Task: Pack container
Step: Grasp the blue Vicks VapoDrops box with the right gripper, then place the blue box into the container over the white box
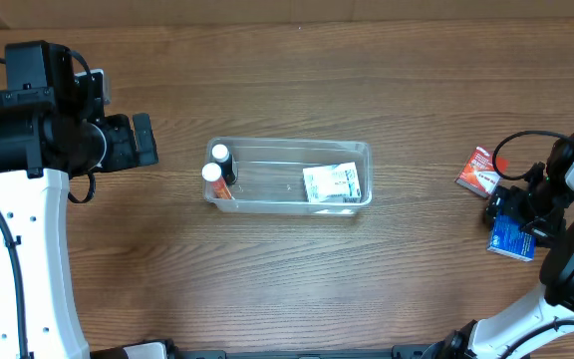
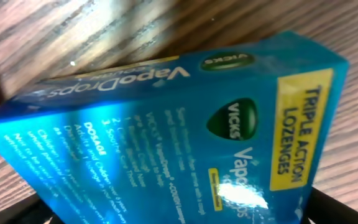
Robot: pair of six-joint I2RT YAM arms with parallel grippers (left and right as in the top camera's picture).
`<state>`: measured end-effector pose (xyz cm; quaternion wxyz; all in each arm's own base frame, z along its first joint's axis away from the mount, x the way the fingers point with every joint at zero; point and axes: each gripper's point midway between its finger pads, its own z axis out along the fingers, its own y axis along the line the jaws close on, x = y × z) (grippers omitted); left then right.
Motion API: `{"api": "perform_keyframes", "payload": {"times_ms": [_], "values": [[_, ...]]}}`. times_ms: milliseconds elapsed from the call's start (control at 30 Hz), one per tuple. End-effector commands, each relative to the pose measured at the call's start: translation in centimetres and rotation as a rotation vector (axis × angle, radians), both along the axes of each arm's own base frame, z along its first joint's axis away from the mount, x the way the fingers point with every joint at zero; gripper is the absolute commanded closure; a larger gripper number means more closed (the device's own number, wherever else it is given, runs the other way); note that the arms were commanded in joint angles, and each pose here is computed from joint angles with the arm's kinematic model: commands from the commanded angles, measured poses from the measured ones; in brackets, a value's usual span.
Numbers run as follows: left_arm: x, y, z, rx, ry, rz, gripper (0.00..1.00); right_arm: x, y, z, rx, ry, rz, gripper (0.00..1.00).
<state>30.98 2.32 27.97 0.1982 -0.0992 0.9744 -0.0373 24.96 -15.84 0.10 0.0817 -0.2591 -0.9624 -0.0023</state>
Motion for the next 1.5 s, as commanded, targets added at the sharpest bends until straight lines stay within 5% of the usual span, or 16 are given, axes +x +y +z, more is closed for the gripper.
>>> {"api": "perform_keyframes", "payload": {"times_ms": [0, 167, 500, 933, 1167, 1467], "values": [[0.2, -0.1, 0.4, -0.005, -0.014, -0.017, 0.0, 0.2, 0.0, -0.3, 0.009, -0.011, -0.007, 0.09], [0.1, -0.1, 0.4, -0.005, -0.011, -0.017, 0.0, 0.5, -0.2, -0.1, 0.002, -0.021, -0.014, 0.24], [0.1, -0.1, 0.4, -0.005, -0.011, -0.017, 0.0, 2.5, -1.4, 2.8, -0.052, -0.107, -0.036, 0.24], [0.2, -0.1, 0.4, -0.004, -0.014, -0.017, 0.0, 6.9, 0.4, 16.9, -0.08, -0.363, -0.104, 0.31], [0.3, -0.1, 0.4, -0.004, -0.016, -0.017, 0.0, 9.1, 13.1, 25.4, -0.063, -0.63, 0.409, 0.31], [0.1, -0.1, 0.4, -0.005, -0.011, -0.017, 0.0, 7.5, 29.1, 25.9, -0.034, -0.687, 1.2, 0.37]]}}
